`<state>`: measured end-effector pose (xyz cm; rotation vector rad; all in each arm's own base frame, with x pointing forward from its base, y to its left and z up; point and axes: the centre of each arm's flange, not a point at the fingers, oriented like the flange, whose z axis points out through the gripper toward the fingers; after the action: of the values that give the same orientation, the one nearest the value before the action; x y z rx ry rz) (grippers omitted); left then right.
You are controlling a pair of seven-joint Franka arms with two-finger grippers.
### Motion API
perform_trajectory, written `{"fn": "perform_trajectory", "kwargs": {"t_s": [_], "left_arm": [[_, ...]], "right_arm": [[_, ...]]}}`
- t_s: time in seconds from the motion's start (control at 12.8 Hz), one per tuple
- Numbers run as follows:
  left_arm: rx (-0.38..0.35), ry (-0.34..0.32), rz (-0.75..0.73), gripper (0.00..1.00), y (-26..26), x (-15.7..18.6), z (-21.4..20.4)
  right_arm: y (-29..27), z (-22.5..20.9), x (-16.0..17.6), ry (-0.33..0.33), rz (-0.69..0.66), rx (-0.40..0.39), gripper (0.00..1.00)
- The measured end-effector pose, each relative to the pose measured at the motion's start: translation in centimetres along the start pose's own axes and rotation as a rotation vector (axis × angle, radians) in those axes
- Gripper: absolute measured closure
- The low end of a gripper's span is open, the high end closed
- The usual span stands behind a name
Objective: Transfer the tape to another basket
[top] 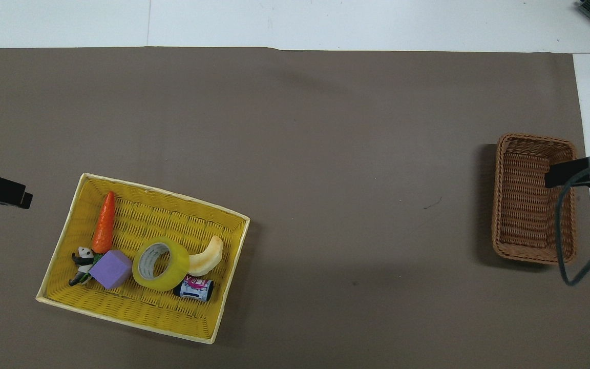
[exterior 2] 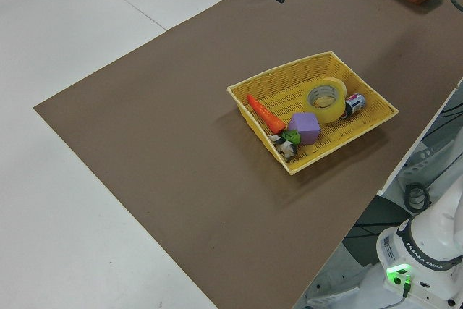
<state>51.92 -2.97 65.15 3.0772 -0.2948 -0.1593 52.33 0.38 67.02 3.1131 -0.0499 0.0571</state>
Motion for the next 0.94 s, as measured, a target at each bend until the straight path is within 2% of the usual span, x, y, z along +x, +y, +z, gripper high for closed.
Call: {"fn": "perform_trajectory", "kwargs": {"t_s": [0.23,0.47,0.94], "left_arm": [[-0.017,-0.004,0.033,0.0,0.2,0.2,1.8],[-0.039,-0.018,0.129,0.0,0.2,0.7,5.0],[-0.07,0.017,0.283,0.0,0.1,2.2,12.0]], "right_arm": [[0.0,0.0,0.0,0.0,0.0,0.0,0.0],[0.0,0.0,0.0,0.0,0.0,0.0,0.0],[0.0,0.0,0.0,0.0,0.0,0.0,0.0]]}}
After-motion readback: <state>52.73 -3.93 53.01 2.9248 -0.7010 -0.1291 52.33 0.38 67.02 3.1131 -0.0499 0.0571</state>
